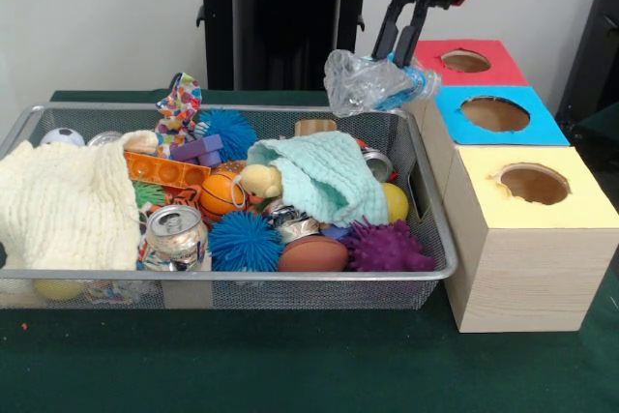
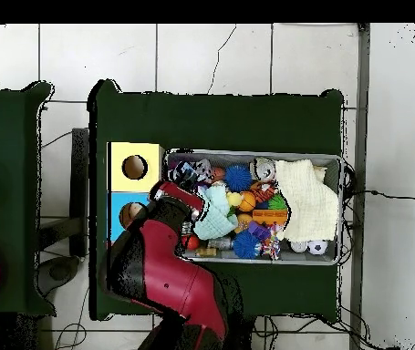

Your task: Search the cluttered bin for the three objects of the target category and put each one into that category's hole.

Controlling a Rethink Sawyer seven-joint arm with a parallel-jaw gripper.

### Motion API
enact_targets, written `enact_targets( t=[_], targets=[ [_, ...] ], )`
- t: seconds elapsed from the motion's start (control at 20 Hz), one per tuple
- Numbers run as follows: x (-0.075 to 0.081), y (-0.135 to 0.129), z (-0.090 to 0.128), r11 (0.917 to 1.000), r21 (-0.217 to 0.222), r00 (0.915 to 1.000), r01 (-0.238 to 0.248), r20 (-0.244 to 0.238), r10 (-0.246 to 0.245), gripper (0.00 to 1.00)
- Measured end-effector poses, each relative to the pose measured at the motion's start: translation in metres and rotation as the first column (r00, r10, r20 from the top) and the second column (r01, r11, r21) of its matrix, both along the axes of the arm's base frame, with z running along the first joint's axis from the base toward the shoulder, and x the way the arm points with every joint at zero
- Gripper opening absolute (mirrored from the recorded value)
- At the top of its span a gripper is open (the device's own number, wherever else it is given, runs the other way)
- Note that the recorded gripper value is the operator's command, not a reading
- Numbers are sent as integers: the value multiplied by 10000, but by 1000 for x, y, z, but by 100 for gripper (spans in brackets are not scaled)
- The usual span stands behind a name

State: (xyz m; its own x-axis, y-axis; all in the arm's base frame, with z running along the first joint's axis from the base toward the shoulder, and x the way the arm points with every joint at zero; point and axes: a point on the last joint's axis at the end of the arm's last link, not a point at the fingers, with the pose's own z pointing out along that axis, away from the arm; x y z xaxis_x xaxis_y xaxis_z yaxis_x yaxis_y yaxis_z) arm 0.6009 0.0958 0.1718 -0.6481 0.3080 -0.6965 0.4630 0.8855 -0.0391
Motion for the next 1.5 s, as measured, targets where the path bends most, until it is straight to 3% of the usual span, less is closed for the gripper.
enact_targets(
  t=[0.25, 0.45, 0.6, 0.65, 0.8, 0.85, 1.0, 1.2, 1.25, 1.3, 1.35, 1.4, 1.5],
  targets=[
    [-14, 25, 0, 9997, 163, 9993, -182, -337, 187, 0],
    [-26, 55, 0, 9992, 22, 9984, -388, -401, 388, 0],
    [-43, 86, 0, 9979, -342, 9980, -552, -319, 542, 0],
    [-55, 105, 1, 9959, -660, 9979, -619, -223, 606, 0],
    [-70, 124, 2, 9910, -1167, 9979, -653, -54, 651, 0],
    [-85, 139, 3, 9836, -1688, 9978, -635, 83, 659, 0],
    [-99, 149, 4, 9732, -2222, 9978, -597, 151, 646, 0],
    [-125, 161, 5, 9459, -3216, 9989, -425, 63, 471, 0],
    [-127, 161, 5, 9420, -3333, 9991, -392, 45, 432, 0],
    [-132, 161, 4, 9323, -3605, 9994, -303, 25, 335, 0],
    [-133, 161, 4, 9294, -3681, 9995, -276, 15, 302, 0],
    [-136, 158, 4, 9178, -3968, 9998, -170, 10, 190, 0],
    [-139, 156, 4, 9050, -4254, 10000, -54, 27, 73, 0]
  ],
)
